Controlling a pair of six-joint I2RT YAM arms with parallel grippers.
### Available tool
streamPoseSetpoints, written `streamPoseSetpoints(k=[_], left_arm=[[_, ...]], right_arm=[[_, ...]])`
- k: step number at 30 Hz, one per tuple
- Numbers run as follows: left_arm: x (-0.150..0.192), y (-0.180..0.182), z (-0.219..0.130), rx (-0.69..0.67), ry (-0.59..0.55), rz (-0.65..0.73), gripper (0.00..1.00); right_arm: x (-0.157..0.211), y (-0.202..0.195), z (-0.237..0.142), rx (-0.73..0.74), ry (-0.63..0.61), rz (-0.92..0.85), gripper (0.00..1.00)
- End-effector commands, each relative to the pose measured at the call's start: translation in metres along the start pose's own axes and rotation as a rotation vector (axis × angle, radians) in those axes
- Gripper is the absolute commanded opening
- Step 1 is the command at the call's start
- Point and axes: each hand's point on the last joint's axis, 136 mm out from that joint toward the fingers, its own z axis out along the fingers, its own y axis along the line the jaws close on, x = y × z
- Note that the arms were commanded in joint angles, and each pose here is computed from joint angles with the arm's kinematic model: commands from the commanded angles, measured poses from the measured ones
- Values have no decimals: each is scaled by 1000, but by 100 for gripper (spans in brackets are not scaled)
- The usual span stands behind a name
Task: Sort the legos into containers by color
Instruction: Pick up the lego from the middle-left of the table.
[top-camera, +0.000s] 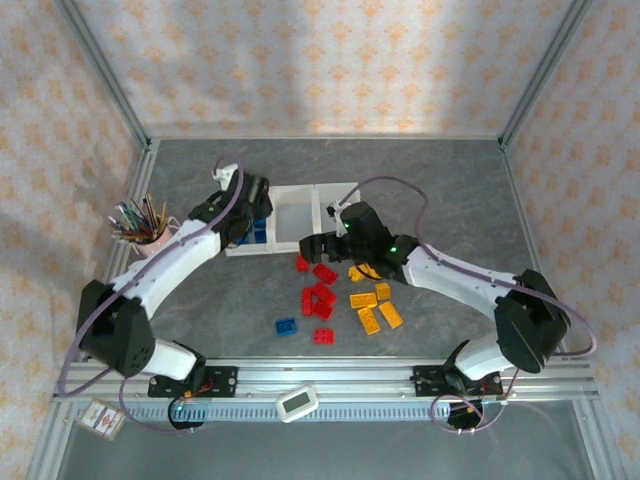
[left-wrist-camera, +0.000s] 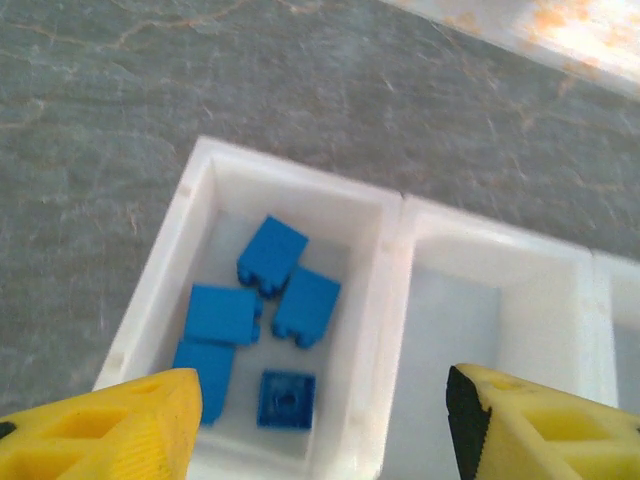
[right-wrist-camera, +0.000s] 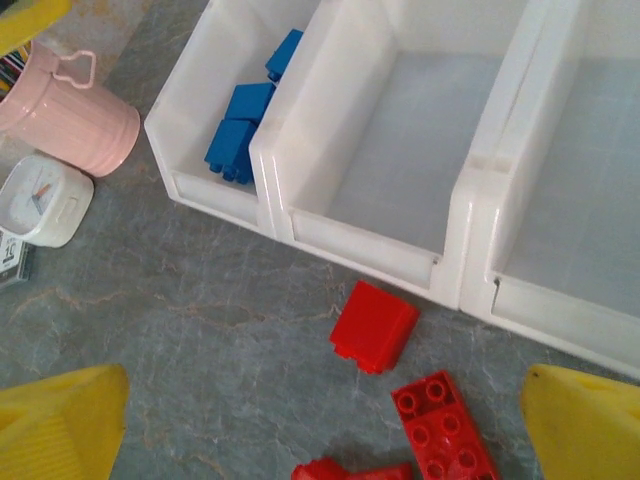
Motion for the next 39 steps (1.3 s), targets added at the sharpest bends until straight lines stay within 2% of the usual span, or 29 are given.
streamPoseSetpoints(k=[1, 11, 15, 19, 26, 30, 34, 39], left_arm=[[43, 19, -19, -40, 77, 17, 69], [170, 28, -72, 57, 295, -8, 74], [209, 31, -83, 60, 367, -3, 77], [238, 12, -87, 121, 428, 14, 81], [269, 13, -74, 49, 468, 92, 83], [276, 18, -72, 27, 473, 103, 81], [288, 12, -71, 74, 515, 93, 78], [294, 19, -67, 44, 520, 126, 75]], right_arm=[[20, -7, -9, 6, 50, -4, 100], [78, -5, -20, -45, 128, 3, 100], [95, -9, -19, -47, 126, 1, 100], [102, -20, -18, -19, 106, 17, 100], [103, -27, -20, 8, 91, 17, 100], [103, -29, -21, 14, 87, 19, 100], [102, -29, -21, 13, 84, 24, 100], [101, -29, -19, 13, 84, 27, 100]])
